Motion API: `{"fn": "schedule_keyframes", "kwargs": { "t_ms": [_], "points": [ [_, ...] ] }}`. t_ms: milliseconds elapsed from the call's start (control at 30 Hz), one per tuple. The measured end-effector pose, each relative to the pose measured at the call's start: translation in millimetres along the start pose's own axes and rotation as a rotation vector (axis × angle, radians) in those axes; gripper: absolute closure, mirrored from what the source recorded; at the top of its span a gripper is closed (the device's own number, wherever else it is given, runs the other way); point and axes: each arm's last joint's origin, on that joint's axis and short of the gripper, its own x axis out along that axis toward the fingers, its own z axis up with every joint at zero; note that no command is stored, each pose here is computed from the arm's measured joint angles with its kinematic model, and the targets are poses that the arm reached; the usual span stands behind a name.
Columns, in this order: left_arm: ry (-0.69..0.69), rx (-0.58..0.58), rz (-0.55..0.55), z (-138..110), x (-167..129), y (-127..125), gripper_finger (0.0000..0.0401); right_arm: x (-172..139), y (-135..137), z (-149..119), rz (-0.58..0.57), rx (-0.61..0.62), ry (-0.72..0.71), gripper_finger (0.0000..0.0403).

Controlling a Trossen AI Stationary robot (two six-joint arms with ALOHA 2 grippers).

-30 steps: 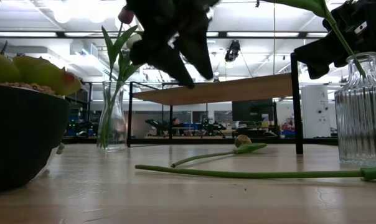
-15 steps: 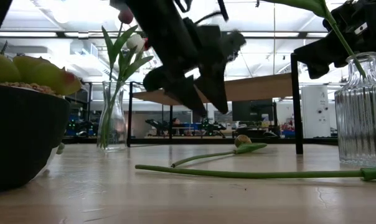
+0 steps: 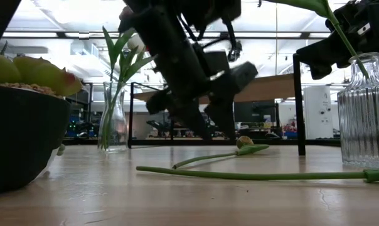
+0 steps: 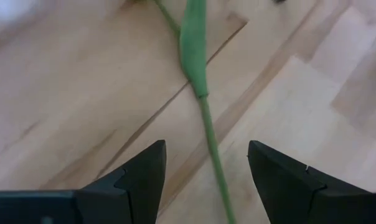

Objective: Pick and place flowers into a vace then onto a shelf
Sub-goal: Put the pink tulip into the left transparent vase

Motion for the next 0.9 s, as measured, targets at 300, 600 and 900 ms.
{"fn": "schedule_keyframes", "kwargs": {
  "t_ms": [300,600,900],
  "points": [
    [0.007,-0.035,0.01,-3,9,1,0.0191,0,0,0,-0.001,0.0,0.002,0.0343],
    [0.014,-0.082,0.02,-8,14,5,0.0191,0,0,0,-0.001,-0.007,0.002,0.0342],
    [0.028,-0.107,-0.001,-15,19,11,0.0191,0,0,0,-0.001,-0.008,0.003,0.0343]
  ]
}}
